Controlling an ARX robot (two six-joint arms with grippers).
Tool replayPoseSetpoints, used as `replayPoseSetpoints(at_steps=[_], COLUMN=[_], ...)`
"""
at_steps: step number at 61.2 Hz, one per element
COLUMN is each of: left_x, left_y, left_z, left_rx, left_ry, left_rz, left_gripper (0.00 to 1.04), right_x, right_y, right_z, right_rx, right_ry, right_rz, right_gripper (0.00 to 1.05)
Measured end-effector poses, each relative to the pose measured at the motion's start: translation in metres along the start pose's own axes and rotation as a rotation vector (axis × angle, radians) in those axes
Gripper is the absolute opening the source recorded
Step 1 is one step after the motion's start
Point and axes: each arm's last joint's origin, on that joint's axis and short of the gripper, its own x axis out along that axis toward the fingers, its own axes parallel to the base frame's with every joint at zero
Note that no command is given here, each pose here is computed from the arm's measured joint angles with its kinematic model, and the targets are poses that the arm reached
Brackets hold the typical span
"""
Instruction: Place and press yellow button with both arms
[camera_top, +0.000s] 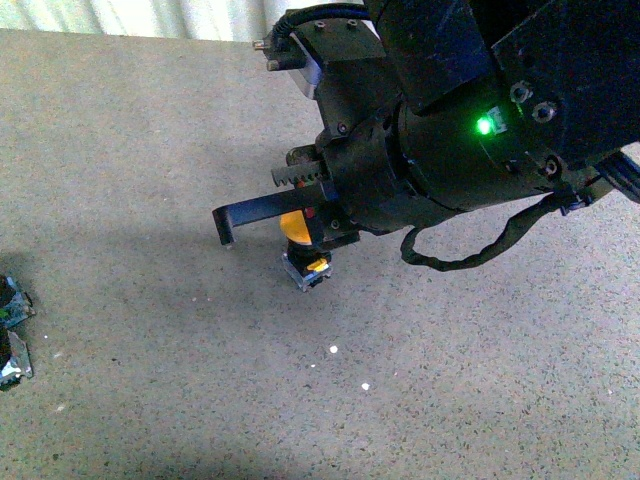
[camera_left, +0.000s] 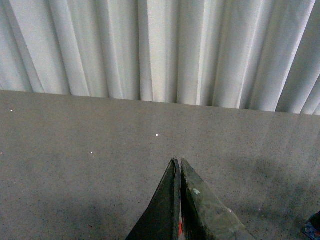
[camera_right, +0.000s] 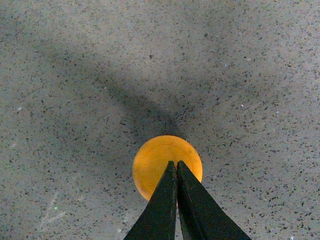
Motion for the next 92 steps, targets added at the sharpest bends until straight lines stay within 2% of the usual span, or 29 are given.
replayPoseSetpoints(at_steps=[22, 36, 42, 49, 56, 57, 61, 63, 68, 72, 92], left_x=[0.0, 0.0, 0.0, 0.0, 0.0, 0.0, 0.0, 0.0, 0.0, 0.0, 0.0], left_y=[0.0, 0.0, 0.0, 0.0, 0.0, 0.0, 0.0, 0.0, 0.0, 0.0, 0.0], left_z=[0.0, 0.0, 0.0, 0.0, 0.0, 0.0, 0.0, 0.0, 0.0, 0.0, 0.0], left_rx=[0.0, 0.0, 0.0, 0.0, 0.0, 0.0, 0.0, 0.0, 0.0, 0.0, 0.0], left_ry=[0.0, 0.0, 0.0, 0.0, 0.0, 0.0, 0.0, 0.0, 0.0, 0.0, 0.0], left_rz=[0.0, 0.0, 0.0, 0.0, 0.0, 0.0, -0.001, 0.0, 0.0, 0.0, 0.0], left_gripper=[0.01, 0.01, 0.01, 0.01, 0.01, 0.01, 0.01, 0.01, 0.01, 0.01, 0.01], right_x=[0.005, -0.01, -0.042, -0.089, -0.122, -0.122, -0.128, -0.131, -0.141, -0.15, -0.171], right_y=[-0.001, -0.008, -0.019, -0.033, -0.042, -0.043, -0.048, -0.051, -0.061, -0.068, -0.082], right_z=[-0.002, 0.006, 0.019, 0.027, 0.014, 0.012, 0.002, -0.004, -0.023, -0.037, -0.09], right_rx=[0.01, 0.059, 0.102, 0.12, 0.12, 0.116, 0.094, 0.092, 0.097, 0.092, 0.074], right_ry=[0.029, -0.053, -0.151, -0.288, -0.357, -0.368, -0.592, -0.667, -0.789, -0.827, -0.82], right_rz=[0.0, 0.052, 0.057, 0.024, -0.01, -0.028, -0.237, -0.304, -0.376, -0.396, -0.398], right_gripper=[0.01, 0.01, 0.01, 0.22, 0.44, 0.44, 0.32, 0.27, 0.13, 0.01, 0.01])
